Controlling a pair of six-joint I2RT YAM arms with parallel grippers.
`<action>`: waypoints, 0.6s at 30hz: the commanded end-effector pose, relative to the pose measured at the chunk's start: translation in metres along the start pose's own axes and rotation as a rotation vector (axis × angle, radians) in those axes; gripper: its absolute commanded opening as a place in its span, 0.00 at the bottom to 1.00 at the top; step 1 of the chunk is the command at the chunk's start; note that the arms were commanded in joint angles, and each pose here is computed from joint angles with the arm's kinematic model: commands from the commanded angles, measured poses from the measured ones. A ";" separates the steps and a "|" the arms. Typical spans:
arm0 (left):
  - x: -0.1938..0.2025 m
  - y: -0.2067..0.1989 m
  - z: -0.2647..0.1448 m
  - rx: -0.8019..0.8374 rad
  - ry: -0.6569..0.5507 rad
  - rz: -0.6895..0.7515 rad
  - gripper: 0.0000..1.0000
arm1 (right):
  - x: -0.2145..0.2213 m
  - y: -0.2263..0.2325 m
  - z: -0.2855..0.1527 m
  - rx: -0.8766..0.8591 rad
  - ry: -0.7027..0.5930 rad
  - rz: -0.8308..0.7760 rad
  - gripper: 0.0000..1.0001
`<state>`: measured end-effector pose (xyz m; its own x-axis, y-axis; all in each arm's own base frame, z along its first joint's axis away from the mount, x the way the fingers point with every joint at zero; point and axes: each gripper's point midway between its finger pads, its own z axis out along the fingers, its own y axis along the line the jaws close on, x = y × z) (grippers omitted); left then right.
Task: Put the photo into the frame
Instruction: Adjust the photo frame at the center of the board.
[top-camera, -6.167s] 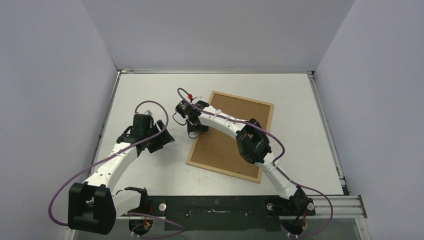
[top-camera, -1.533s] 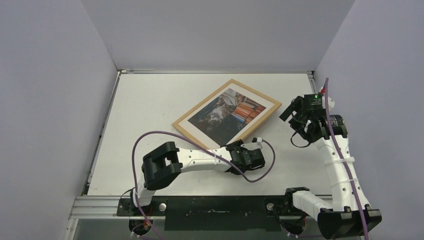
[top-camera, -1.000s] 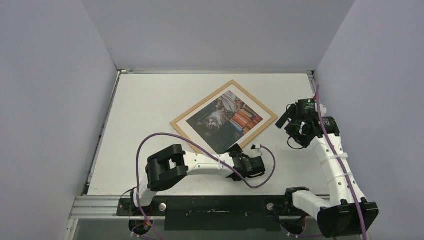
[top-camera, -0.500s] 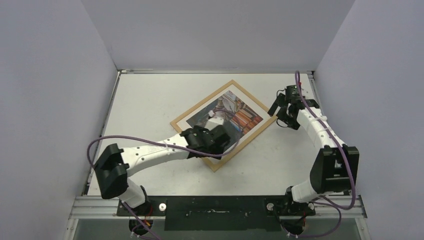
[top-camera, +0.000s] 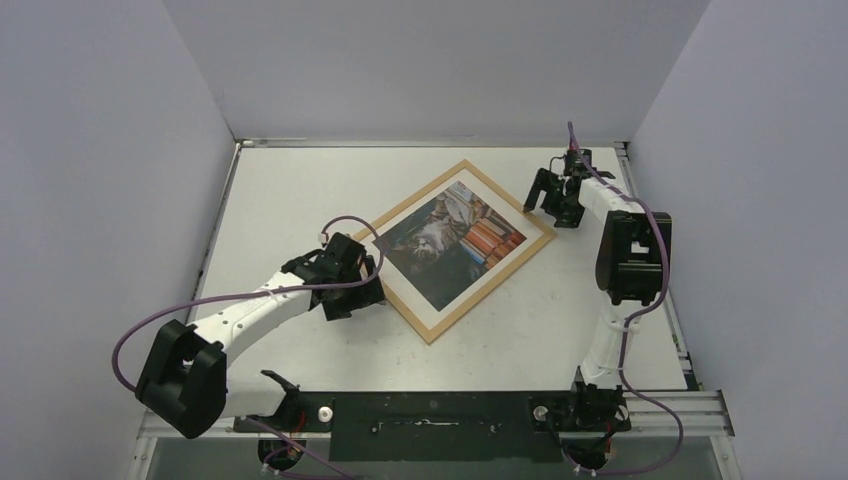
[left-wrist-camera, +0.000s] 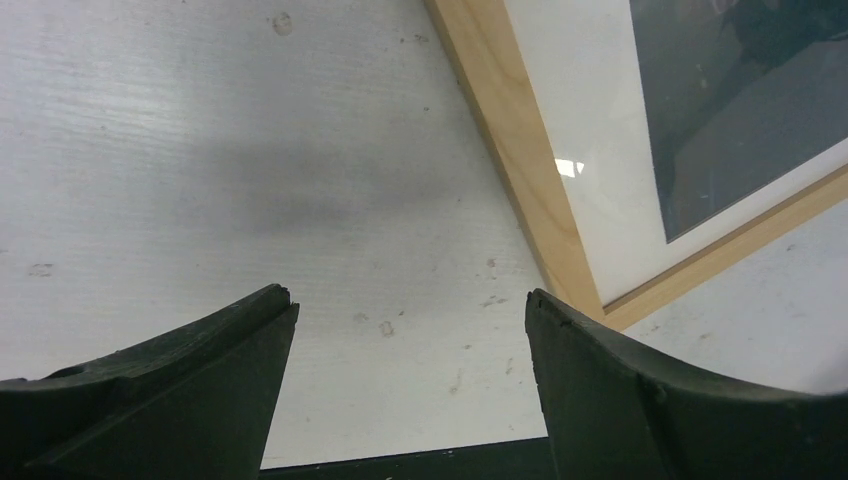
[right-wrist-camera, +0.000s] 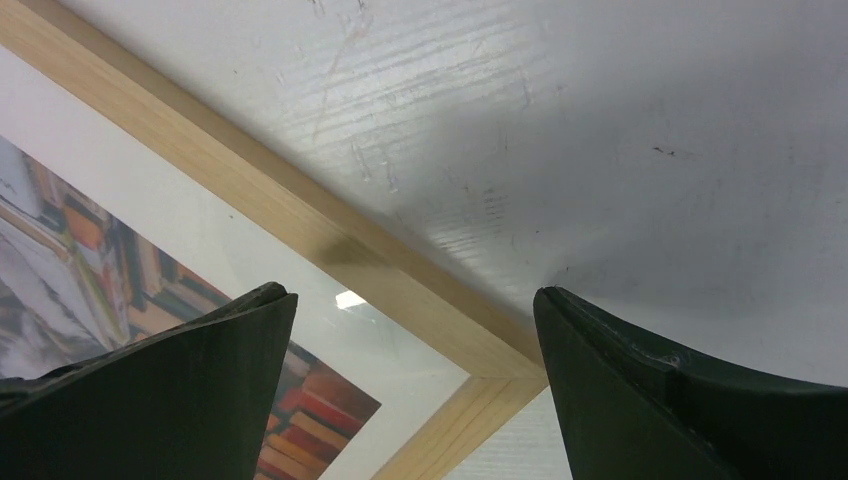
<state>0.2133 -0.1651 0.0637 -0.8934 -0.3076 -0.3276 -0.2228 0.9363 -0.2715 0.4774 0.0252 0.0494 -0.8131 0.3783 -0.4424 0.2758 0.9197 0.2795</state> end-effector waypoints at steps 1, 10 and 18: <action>-0.013 -0.030 0.008 0.161 0.028 -0.078 0.83 | -0.014 0.011 -0.001 -0.078 -0.016 -0.066 0.94; -0.045 -0.033 0.037 0.189 0.091 -0.138 0.83 | 0.027 0.013 0.000 -0.138 0.105 -0.034 0.93; -0.092 -0.043 0.063 0.191 0.110 -0.088 0.83 | 0.080 0.016 -0.044 -0.159 0.135 0.022 0.92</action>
<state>0.2887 -0.1783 0.0307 -0.9039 -0.4090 -0.1255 -0.3300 0.8533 -0.4037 0.4340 0.0475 0.0359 -0.8635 0.3497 -0.3635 0.2050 0.9017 0.3805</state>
